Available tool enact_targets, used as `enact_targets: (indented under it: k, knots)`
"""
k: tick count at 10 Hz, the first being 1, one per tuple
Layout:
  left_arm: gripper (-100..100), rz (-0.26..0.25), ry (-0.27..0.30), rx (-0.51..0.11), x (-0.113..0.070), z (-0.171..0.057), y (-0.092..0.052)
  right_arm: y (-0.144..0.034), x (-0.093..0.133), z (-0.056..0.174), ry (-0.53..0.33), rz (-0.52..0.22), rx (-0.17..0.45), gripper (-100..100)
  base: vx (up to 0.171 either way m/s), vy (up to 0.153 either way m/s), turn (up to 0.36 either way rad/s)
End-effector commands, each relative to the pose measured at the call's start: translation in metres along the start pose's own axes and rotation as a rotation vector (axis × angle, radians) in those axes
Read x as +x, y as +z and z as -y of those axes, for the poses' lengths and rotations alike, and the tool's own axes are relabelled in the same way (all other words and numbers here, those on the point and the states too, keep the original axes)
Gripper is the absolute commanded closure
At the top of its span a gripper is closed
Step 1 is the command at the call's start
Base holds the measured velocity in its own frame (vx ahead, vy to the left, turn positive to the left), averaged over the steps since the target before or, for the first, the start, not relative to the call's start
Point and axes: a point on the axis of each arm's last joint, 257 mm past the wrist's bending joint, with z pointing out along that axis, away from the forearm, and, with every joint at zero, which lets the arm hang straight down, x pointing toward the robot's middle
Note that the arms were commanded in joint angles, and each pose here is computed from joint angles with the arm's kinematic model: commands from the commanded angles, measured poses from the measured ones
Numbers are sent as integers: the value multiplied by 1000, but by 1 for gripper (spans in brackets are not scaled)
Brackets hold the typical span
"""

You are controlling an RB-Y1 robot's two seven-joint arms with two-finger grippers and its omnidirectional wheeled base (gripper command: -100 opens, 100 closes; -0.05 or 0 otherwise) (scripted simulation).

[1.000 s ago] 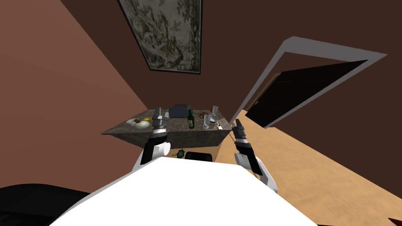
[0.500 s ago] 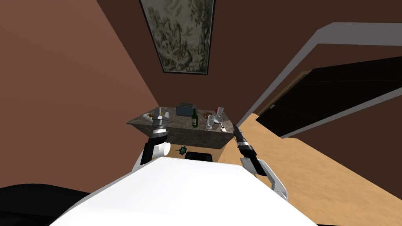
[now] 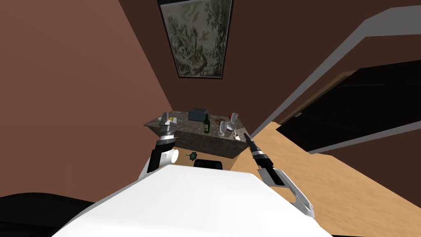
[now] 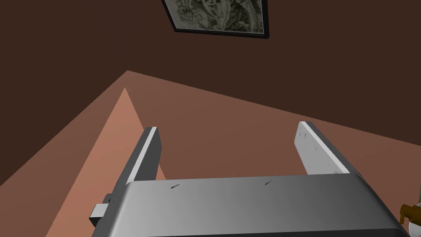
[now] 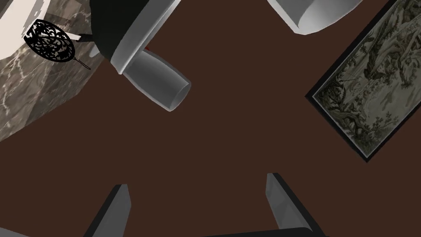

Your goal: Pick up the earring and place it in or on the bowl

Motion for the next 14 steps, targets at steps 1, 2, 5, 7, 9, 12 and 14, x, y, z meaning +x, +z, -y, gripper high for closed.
enact_targets:
  k: [1, 2, 5, 7, 9, 12, 14]
  knots:
    - [0, 0, 0, 0, 0, 0, 0, -5, -1, 27, -90, -44, 50, -100, -2, 11, 283]
    - [0, 0, 0, 0, 0, 0, 0, -7, 0, 32, -90, -47, 61, -100, -2, 4, 78]
    - [0, 0, 0, 0, 0, 0, 0, -19, -4, 71, -210, -109, 137, -100, 4, 19, 154]
    - [0, 0, 0, 0, 0, 0, 0, -33, -13, 107, -330, -171, 208, -100, 11, 37, 152]
    - [0, 0, 0, 0, 0, 0, 0, -48, -25, 140, -444, -230, 271, -100, 34, 62, 189]
    - [0, 0, 0, 0, 0, 0, 0, -62, -39, 168, -556, -289, 326, -100, 38, 57, 83]
    - [0, 0, 0, 0, 0, 0, 0, -76, -55, 192, -659, -343, 373, -100, 54, 74, 113]
